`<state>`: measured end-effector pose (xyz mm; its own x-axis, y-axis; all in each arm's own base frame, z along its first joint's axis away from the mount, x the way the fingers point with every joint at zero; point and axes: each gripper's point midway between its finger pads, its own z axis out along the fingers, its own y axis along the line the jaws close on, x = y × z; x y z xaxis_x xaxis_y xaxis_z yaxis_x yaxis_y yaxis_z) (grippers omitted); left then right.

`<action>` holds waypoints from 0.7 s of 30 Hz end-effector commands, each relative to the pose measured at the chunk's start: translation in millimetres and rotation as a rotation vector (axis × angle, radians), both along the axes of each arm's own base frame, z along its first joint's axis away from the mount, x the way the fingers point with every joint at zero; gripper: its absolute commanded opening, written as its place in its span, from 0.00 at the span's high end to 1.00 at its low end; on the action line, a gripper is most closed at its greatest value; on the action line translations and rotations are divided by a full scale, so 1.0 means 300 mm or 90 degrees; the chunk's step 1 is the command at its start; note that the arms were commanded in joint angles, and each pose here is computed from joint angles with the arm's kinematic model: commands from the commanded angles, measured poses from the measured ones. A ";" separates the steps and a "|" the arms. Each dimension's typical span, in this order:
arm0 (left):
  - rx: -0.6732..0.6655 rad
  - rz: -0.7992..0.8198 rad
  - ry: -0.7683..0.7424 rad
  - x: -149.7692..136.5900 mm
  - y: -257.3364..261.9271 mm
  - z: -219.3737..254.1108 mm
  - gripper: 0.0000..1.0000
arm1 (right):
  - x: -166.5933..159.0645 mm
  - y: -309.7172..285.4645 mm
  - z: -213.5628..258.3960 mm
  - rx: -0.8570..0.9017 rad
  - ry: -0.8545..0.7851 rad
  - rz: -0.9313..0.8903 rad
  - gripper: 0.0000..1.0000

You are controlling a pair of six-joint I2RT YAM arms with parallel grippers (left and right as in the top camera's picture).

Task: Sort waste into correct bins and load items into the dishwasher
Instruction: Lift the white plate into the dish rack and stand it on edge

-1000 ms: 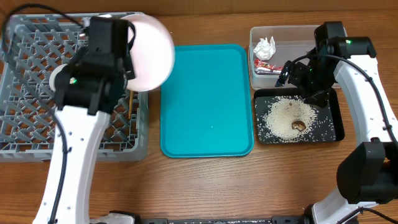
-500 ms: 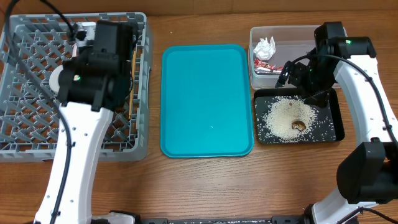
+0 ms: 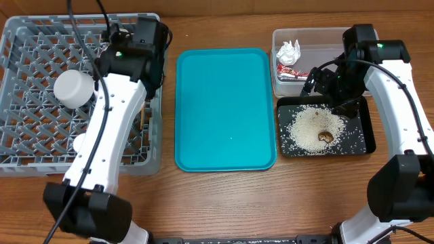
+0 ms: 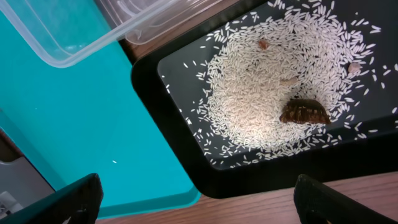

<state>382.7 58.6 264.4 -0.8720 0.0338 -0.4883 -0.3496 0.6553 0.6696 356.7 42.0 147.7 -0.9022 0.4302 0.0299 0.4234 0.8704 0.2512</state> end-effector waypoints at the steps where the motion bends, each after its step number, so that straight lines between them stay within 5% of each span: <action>1: 0.014 0.014 -0.014 0.015 -0.009 -0.011 0.96 | 0.003 0.006 0.009 0.003 -0.008 0.006 0.00; 15: 0.042 0.015 0.055 0.069 -0.023 -0.151 0.96 | 0.004 0.006 0.009 0.003 -0.008 0.006 0.00; 17: 0.041 0.011 0.052 0.069 -0.031 -0.145 0.65 | 0.004 0.006 0.009 0.003 -0.008 0.006 0.00; 19: 0.039 0.006 0.050 0.068 -0.042 -0.142 0.46 | 0.004 0.006 0.009 0.003 -0.008 0.006 0.00; 21: 0.023 -0.001 0.047 0.063 -0.058 -0.139 0.00 | 0.004 0.006 0.009 0.003 -0.008 0.006 0.00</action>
